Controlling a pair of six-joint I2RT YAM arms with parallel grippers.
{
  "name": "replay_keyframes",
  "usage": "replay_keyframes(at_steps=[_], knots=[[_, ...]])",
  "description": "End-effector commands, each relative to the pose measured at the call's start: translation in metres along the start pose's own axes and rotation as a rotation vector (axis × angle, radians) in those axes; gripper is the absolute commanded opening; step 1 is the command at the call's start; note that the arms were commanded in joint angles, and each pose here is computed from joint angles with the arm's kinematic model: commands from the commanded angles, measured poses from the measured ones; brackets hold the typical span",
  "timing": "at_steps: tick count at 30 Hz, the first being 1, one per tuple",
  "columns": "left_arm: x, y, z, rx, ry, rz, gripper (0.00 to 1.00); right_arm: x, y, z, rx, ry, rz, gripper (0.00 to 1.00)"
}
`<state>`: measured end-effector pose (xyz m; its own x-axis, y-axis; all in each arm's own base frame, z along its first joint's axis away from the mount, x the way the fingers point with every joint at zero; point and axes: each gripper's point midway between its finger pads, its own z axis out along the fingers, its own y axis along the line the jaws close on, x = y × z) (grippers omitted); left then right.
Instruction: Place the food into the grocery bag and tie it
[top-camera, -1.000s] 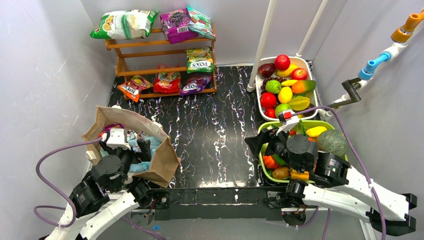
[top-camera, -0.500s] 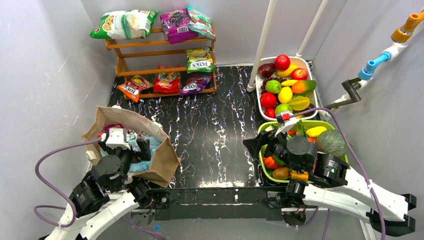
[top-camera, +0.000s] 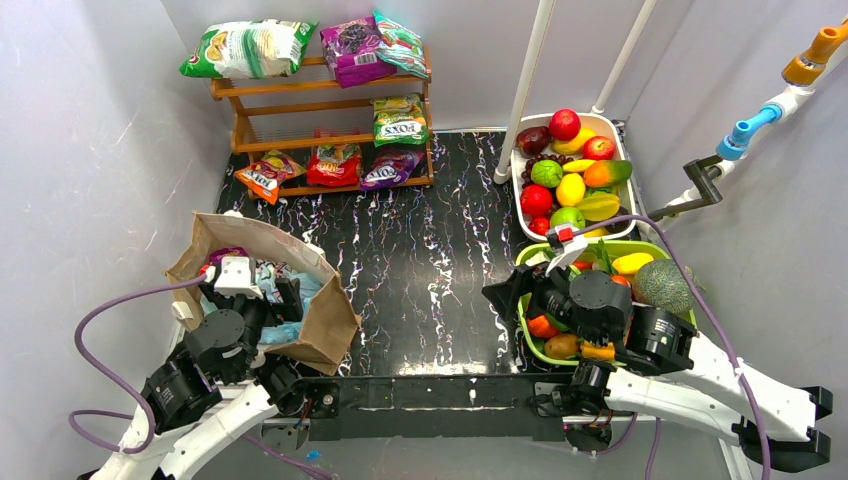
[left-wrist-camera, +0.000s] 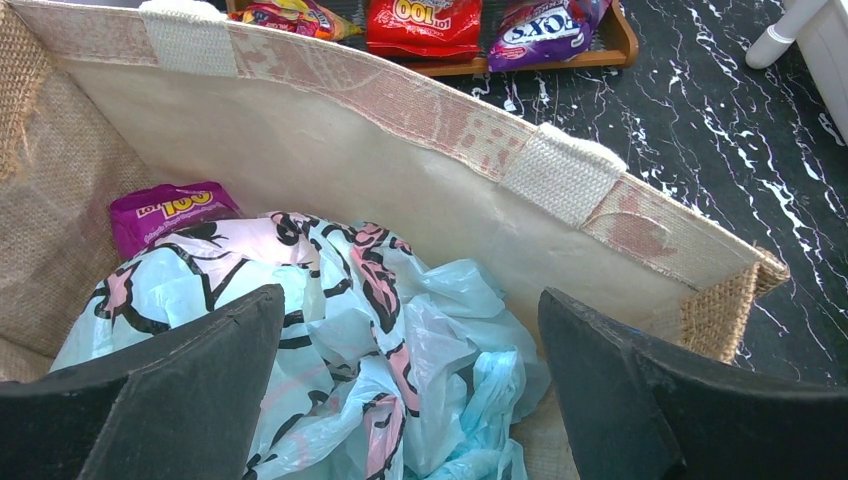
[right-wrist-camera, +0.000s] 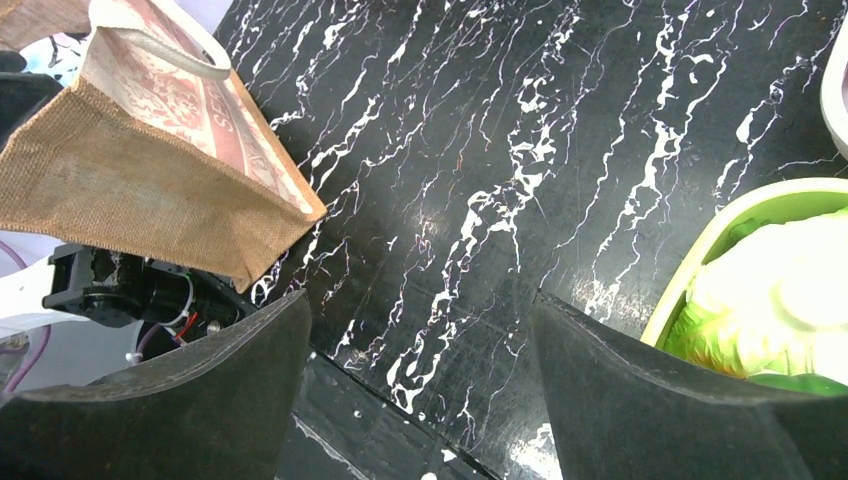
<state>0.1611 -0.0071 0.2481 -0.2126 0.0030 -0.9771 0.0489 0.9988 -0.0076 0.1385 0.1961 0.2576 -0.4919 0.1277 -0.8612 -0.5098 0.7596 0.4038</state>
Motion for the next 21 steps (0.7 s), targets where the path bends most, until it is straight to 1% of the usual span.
replay_keyframes(at_steps=[1,6,14,17,21], knots=[[-0.003,0.006,0.000,-0.031,-0.018,0.001,0.98,-0.015,0.013,-0.006,-0.032,-0.008,0.030,0.88],[-0.003,0.007,0.000,-0.037,-0.021,0.001,0.98,-0.014,0.010,-0.002,-0.013,-0.011,0.027,0.88],[-0.003,0.011,0.000,-0.059,-0.023,-0.008,0.98,-0.012,0.013,0.014,-0.007,-0.025,-0.010,0.88],[-0.002,0.012,0.001,-0.067,-0.020,-0.005,0.98,-0.011,0.013,0.020,0.003,-0.011,-0.037,0.88],[-0.002,0.012,0.001,-0.076,-0.016,-0.001,0.98,-0.003,0.013,0.022,0.005,0.015,-0.030,0.88]])
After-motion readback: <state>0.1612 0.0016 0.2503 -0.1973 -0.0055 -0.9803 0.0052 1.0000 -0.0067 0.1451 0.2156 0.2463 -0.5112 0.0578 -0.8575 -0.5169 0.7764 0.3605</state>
